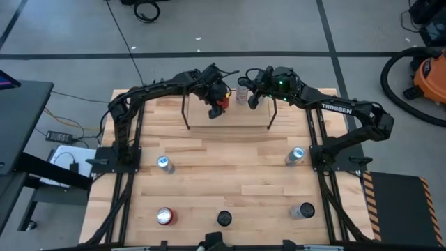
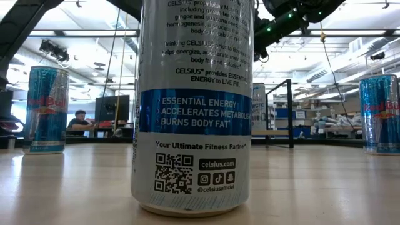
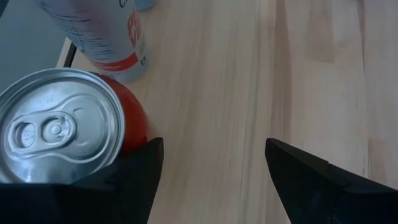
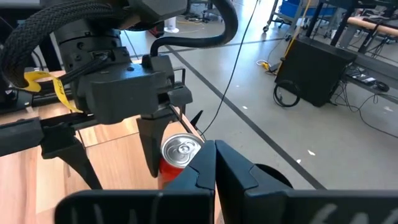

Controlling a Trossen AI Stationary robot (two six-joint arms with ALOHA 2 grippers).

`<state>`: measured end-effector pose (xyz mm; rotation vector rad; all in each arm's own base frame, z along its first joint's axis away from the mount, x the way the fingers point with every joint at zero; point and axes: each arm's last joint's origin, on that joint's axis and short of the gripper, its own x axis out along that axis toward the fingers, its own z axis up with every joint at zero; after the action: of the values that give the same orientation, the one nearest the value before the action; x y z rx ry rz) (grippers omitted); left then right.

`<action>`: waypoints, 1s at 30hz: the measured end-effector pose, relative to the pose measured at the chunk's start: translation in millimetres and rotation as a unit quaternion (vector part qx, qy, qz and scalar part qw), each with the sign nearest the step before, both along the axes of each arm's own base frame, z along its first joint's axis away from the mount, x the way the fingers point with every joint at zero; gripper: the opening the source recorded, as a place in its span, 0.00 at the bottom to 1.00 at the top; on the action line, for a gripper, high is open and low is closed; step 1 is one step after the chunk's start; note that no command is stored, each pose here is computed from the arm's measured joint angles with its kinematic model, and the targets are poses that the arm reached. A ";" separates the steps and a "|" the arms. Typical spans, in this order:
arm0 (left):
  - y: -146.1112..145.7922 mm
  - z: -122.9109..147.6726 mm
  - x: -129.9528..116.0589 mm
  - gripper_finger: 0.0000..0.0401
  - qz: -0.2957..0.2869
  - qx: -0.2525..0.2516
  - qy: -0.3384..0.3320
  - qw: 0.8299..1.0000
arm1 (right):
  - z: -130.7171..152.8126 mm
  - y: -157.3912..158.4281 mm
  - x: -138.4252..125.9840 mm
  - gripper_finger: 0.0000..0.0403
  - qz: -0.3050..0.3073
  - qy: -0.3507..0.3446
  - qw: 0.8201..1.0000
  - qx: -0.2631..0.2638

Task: Place canned beverage on shelf
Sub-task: Put the top red-black soda can on the shelf

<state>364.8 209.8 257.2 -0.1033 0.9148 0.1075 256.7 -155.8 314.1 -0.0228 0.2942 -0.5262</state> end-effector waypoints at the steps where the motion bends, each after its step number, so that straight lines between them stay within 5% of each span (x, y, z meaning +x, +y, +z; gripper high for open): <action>1: 0.0 0.1 0.1 0.72 0.000 0.001 -0.001 1.000 | 0.0 0.0 0.0 0.02 0.000 0.000 1.000 0.000; 30: 5.0 1.2 -1.1 0.72 0.020 -0.001 -0.008 1.000 | -0.1 0.0 0.0 0.02 0.000 -0.001 1.000 0.002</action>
<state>363.8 214.8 258.3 -0.1247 0.8975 0.1422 256.8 -155.8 314.0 -0.0189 0.2937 -0.5264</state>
